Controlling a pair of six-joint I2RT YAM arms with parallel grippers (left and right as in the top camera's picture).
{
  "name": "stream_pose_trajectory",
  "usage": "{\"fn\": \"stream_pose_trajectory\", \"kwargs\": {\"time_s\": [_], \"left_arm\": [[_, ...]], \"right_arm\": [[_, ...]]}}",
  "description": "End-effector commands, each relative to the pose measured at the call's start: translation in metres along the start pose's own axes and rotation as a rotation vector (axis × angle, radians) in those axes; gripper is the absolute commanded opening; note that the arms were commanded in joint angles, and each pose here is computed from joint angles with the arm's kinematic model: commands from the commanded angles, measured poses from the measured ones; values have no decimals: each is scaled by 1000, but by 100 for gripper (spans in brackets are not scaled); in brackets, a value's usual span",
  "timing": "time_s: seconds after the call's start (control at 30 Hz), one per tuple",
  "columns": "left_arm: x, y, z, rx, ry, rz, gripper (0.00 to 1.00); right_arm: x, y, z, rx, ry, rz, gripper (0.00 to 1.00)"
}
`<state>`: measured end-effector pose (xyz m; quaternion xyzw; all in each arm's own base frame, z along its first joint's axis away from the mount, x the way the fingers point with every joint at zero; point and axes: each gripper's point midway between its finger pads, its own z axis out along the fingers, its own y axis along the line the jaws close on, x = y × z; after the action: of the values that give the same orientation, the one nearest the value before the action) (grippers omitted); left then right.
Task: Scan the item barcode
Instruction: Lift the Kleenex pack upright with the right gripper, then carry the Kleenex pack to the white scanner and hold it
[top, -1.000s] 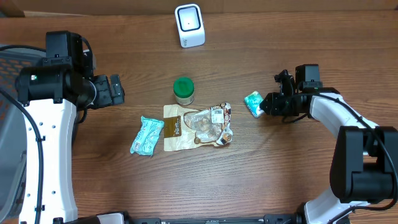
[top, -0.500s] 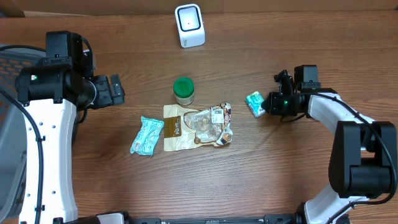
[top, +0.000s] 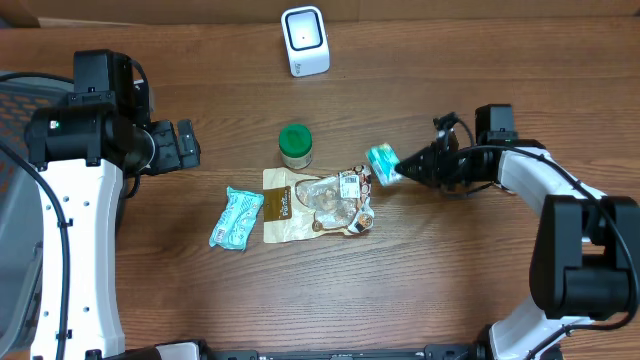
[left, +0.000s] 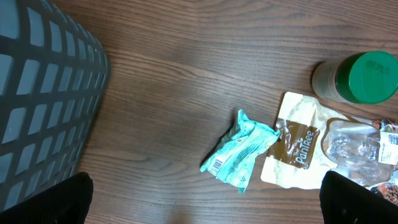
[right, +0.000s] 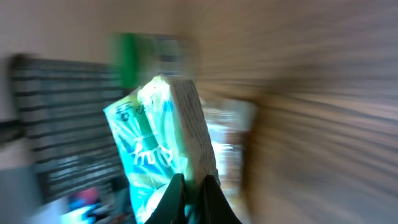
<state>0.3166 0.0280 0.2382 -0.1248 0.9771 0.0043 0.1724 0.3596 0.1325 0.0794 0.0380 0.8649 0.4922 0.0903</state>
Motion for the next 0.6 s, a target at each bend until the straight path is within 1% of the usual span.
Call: {"fn": "stream_pose_trajectory", "kwargs": {"time_s": [0.0,0.13,0.4,0.57], "left_arm": [[-2,0,-1,8,-4,3,100],[-2,0,-1,8,-4,3,100],[-2,0,-1,8,-4,3,100],[-2,0,-1,8,-4,3,100]], "right_arm": [[-1,95,-37,-419,58,24,4],[2,119,-50,-544,133,90,4],[-8,126,-53,-518,228,417,4],[-15,131,-55,-510,236,456,4]]}}
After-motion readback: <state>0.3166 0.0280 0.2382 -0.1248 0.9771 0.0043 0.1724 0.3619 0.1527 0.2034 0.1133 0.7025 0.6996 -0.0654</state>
